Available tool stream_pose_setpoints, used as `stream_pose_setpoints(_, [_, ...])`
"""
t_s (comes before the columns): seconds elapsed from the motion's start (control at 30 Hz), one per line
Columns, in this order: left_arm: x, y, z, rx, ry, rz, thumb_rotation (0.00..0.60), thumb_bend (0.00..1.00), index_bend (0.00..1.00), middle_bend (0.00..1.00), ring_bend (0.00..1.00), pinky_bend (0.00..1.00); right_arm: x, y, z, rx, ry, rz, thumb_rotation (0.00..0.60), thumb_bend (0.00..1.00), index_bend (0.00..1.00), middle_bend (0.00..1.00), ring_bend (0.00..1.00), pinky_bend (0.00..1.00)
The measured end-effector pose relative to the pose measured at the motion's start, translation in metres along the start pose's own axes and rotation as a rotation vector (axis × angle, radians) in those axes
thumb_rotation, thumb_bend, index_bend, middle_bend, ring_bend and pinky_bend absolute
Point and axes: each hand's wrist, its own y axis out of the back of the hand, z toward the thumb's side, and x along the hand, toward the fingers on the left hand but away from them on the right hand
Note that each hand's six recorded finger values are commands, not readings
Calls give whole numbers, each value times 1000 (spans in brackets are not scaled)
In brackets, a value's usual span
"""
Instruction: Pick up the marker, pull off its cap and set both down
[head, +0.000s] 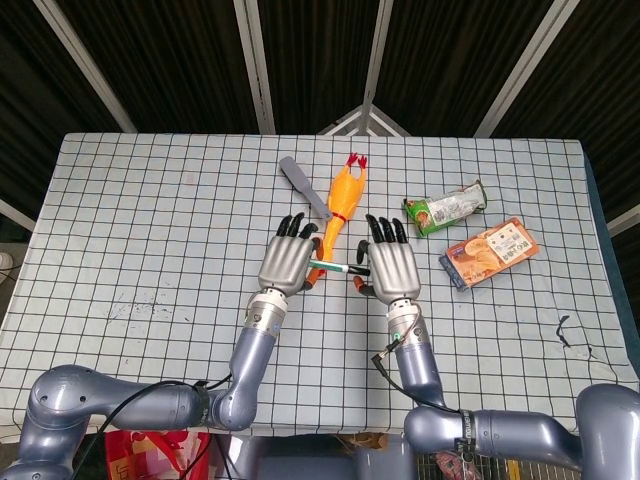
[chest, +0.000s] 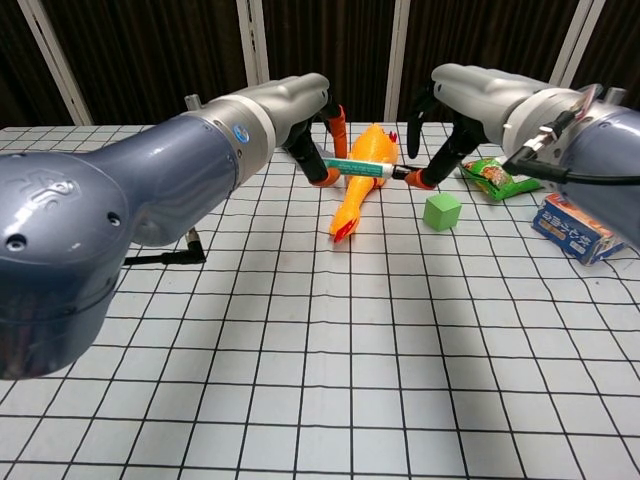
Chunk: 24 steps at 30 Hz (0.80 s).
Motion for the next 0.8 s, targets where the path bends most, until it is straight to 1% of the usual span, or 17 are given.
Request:
stream_pose_setpoints(0.37, [0, 2, 1, -13, -3, 7, 600, 531, 621, 184, 0, 0, -1, -2, -10, -4, -20, 8, 600, 307, 566, 102, 65, 0])
stream_pose_setpoints(0.8, [0, 0, 1, -17, -3, 5, 600, 532, 622, 185, 0, 0, -1, -3, -14, -15, -24, 10, 600, 311, 569, 102, 65, 0])
